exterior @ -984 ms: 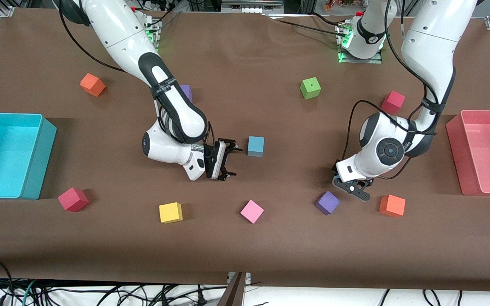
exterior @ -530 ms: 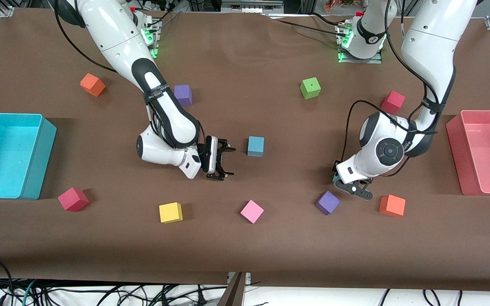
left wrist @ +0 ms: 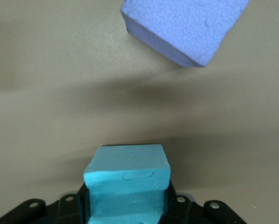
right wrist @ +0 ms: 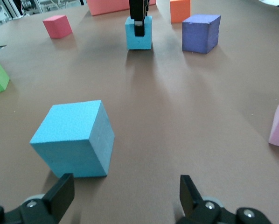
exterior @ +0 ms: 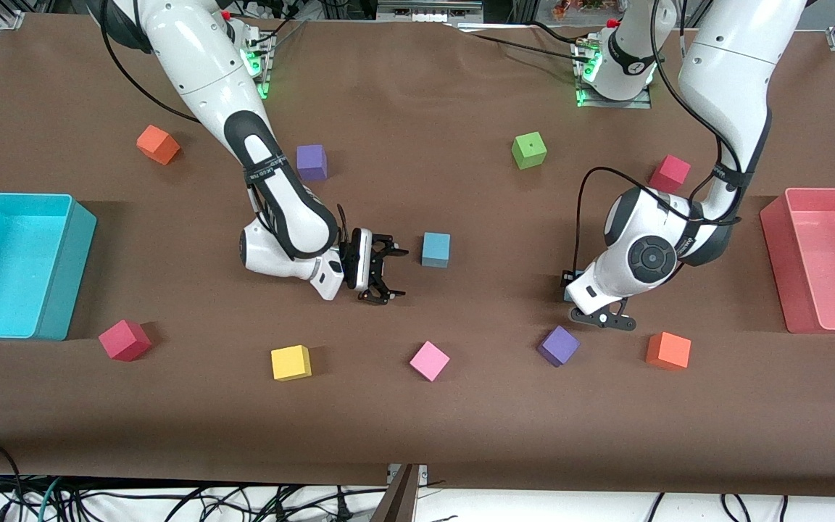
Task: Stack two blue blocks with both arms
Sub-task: 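Carry the cube with the left gripper onto the first light blue cube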
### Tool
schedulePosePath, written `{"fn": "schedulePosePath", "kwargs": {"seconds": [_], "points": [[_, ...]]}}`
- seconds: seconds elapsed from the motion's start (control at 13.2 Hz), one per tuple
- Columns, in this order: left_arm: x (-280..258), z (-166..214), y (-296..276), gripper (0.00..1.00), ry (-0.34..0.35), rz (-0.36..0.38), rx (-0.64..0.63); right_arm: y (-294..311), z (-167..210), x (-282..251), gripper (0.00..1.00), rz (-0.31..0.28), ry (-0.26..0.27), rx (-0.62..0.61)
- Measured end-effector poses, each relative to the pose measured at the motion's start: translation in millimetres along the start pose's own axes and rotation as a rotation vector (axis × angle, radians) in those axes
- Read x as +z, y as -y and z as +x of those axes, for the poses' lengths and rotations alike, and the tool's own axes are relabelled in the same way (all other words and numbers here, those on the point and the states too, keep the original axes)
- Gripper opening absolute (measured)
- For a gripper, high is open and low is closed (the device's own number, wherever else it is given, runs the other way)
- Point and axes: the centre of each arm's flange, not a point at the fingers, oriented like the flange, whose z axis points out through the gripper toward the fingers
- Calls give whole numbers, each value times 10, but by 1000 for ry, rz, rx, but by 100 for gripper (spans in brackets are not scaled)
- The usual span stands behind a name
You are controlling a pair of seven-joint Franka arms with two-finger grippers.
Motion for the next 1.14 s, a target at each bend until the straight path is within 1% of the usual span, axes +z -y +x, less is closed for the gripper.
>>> {"fn": "schedulePosePath", "kwargs": {"seconds": [0.15,0.38,0.61,0.83,0.98,1.14], "points": [[-216,-34,-149,58,23,1,-39,33,-16,56,100,-2,-14,-4],[-687,-93,-541,58,48,-2,-84,55,-31,92,100,0,-18,-15],[-1050,-116,-1005,58,8,-38,-83,75,-20,117,100,1,-22,-14],[-1339,-170,-1558,58,-42,-73,-23,129,18,187,100,-9,-51,-35],[-1348,-269,-2017,58,-49,-79,23,160,6,215,100,-6,-52,-42],[-1243,-369,-2344,58,-35,-77,42,181,-31,224,100,-3,-48,-42]]}}
